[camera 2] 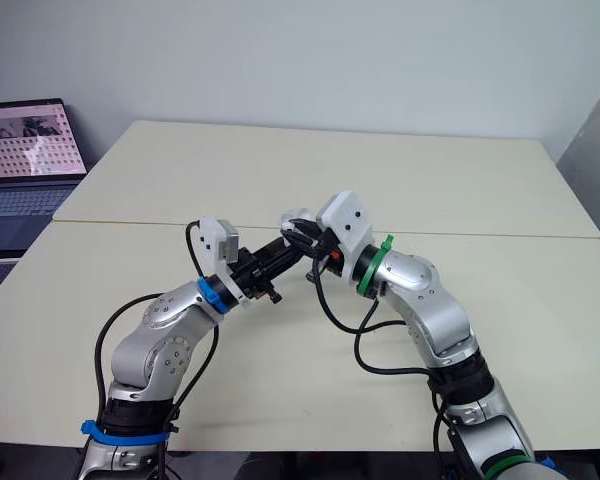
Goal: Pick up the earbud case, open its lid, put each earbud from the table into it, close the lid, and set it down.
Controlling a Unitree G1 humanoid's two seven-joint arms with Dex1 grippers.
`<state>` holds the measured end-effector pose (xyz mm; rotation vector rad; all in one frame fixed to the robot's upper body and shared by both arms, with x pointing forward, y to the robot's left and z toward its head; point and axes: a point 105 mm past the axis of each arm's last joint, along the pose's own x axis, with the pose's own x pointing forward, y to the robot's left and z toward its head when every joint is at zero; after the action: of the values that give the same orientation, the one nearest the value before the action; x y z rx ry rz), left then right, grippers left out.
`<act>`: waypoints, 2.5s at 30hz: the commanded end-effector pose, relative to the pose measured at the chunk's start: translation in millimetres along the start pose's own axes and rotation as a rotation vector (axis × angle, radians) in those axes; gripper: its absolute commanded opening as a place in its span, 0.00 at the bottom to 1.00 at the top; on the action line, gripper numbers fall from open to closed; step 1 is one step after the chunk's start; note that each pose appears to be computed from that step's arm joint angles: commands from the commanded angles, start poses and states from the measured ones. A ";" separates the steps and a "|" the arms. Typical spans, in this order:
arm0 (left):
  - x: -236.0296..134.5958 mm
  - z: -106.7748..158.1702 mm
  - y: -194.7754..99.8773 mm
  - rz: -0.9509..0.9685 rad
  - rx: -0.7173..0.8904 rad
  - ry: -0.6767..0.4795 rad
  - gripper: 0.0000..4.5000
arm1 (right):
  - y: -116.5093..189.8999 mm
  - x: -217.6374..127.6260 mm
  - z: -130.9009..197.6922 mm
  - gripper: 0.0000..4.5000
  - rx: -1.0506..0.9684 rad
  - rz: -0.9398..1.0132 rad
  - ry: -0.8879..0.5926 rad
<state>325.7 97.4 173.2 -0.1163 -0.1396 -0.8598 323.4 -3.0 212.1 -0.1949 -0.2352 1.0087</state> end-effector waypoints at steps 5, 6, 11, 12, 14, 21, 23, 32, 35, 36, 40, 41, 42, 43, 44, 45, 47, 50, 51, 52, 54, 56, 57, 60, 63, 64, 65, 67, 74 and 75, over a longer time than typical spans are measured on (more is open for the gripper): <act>2.7 16.1 -11.0 -0.044 0.044 -0.058 0.16 | -5.5 -0.5 15.2 0.08 0.015 -0.004 -0.058; 1.3 14.7 -8.9 -0.038 0.044 -0.053 0.16 | -8.8 -3.0 24.2 0.08 0.035 0.003 -0.088; -11.3 5.5 3.7 0.000 0.047 -0.013 0.16 | -32.3 -24.5 54.3 0.08 0.036 0.078 -0.093; -14.9 3.2 6.8 0.009 0.050 -0.003 0.16 | -37.6 -33.7 55.1 0.08 0.012 0.120 -0.043; -23.5 0.4 12.8 0.025 0.064 0.021 0.16 | -43.8 -54.8 42.4 0.08 -0.041 0.207 0.115; -46.6 -2.9 21.6 0.038 0.102 0.085 0.16 | -73.9 -199.0 -58.8 0.08 -0.178 0.439 0.883; -48.7 -3.8 20.1 0.035 0.109 0.093 0.16 | -80.5 -228.8 -75.2 0.08 -0.202 0.470 1.012; -49.3 -4.8 12.9 0.038 0.114 0.097 0.16 | -102.2 -283.3 -123.3 0.08 -0.200 0.436 1.232; -52.6 -4.6 12.1 0.044 0.114 0.102 0.16 | -104.9 -291.2 -126.9 0.08 -0.193 0.424 1.249; -53.5 -4.6 11.6 0.044 0.114 0.103 0.16 | -105.1 -292.3 -127.7 0.16 -0.185 0.419 1.248; -54.8 -4.6 10.1 0.051 0.111 0.104 0.16 | -107.3 -291.3 -130.6 0.45 -0.189 0.406 1.241; -54.7 -4.6 9.8 0.052 0.110 0.104 0.16 | -108.0 -290.1 -130.1 0.45 -0.189 0.403 1.238; -54.6 -4.6 9.5 0.052 0.109 0.104 0.16 | -108.8 -289.4 -129.6 0.45 -0.188 0.399 1.236; -54.5 -4.6 9.2 0.052 0.109 0.104 0.16 | -109.3 -289.1 -129.0 0.45 -0.188 0.398 1.236; -54.4 -4.5 9.2 0.052 0.108 0.103 0.16 | -109.9 -289.2 -128.7 0.45 -0.187 0.395 1.238; -54.2 -4.4 9.1 0.052 0.107 0.102 0.16 | -110.6 -289.1 -128.4 0.45 -0.184 0.386 1.237; -53.9 -4.0 9.4 0.054 0.106 0.100 0.16 | -111.1 -288.1 -127.8 0.45 -0.179 0.377 1.233; -53.6 -3.3 9.6 0.055 0.107 0.097 0.16 | -110.4 -285.1 -126.9 0.45 -0.169 0.365 1.221; -53.5 -3.2 9.6 0.056 0.107 0.097 0.16 | -110.1 -284.2 -126.8 0.45 -0.164 0.360 1.218; -53.3 -3.1 9.5 0.056 0.106 0.096 0.16 | -109.7 -283.1 -126.8 0.45 -0.158 0.353 1.213; -52.4 -2.8 9.0 0.055 0.106 0.093 0.16 | -108.2 -281.8 -126.7 0.45 -0.140 0.346 1.209; -51.3 -2.5 8.6 0.053 0.106 0.092 0.16 | -106.4 -281.5 -126.1 0.45 -0.117 0.342 1.209; -51.0 -2.4 8.5 0.052 0.106 0.091 0.16 | -105.6 -281.3 -125.6 0.45 -0.102 0.338 1.208; -50.0 -2.4 8.6 0.049 0.106 0.091 0.16 | -104.7 -279.9 -124.6 0.45 -0.058 0.314 1.206; -49.5 -2.6 7.7 0.047 0.106 0.091 0.16 | -104.6 -278.6 -125.0 0.45 -0.023 0.286 1.204; -49.4 -2.6 7.6 0.047 0.106 0.091 0.16 | -104.7 -278.6 -125.2 0.45 -0.022 0.283 1.207; -49.3 -2.6 7.5 0.047 0.106 0.091 0.16 | -104.7 -278.6 -125.4 0.45 -0.021 0.281 1.209; -49.2 -2.5 7.4 0.046 0.106 0.091 0.16 | -104.3 -278.9 -126.1 0.45 -0.008 0.274 1.210; -49.2 -2.9 6.9 0.043 0.111 0.093 0.16 | -102.6 -272.1 -122.9 0.45 0.034 0.259 1.185; -49.2 -2.9 6.6 0.042 0.112 0.094 0.16 | -102.0 -271.5 -122.1 0.45 0.037 0.262 1.183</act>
<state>302.8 142.4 144.9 0.0026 -0.0310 -0.7917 304.4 -300.0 97.1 -0.7817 0.9026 0.9721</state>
